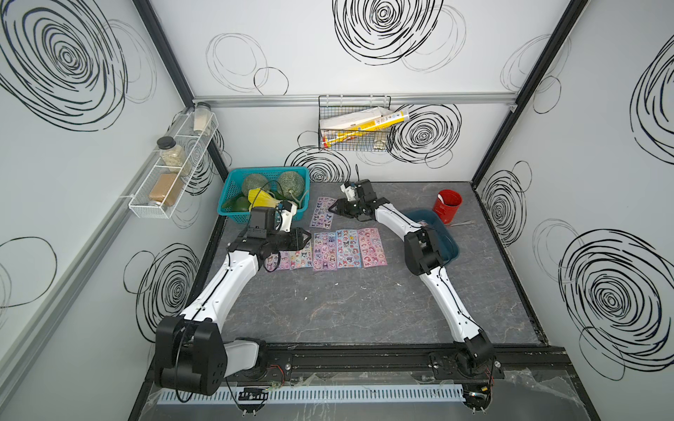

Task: Take the stickers out of the storage box
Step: Place the sticker at the center of the board.

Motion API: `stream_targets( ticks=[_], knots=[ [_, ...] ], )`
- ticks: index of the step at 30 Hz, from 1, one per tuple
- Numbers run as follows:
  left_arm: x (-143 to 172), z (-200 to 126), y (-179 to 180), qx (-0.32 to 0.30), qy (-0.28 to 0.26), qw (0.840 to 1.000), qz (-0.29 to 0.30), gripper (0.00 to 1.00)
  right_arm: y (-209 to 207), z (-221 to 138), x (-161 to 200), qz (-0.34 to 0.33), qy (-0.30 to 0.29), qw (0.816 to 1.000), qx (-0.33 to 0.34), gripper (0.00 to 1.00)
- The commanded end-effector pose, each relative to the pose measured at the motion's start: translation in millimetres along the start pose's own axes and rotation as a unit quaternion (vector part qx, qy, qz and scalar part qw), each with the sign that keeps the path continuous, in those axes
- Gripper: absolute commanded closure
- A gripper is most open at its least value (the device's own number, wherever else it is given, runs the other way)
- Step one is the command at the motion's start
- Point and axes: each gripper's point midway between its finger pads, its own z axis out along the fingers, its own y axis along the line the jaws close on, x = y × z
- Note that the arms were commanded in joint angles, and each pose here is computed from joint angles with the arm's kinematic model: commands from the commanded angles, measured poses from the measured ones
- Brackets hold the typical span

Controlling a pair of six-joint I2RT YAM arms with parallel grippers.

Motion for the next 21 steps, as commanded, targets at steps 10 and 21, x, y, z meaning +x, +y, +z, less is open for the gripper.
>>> stream_targets(
  ticks=[10,21],
  knots=[
    [4,11,-5,0.026,0.001,1.0,-0.01,0.62,42,-112,-5,-0.093,-0.005,0.99,0.106,0.47],
    [7,14,-3,0.026,0.008,1.0,-0.014,0.62,10,-252,43,-0.076,-0.044,0.977,0.193,0.44]
  ],
)
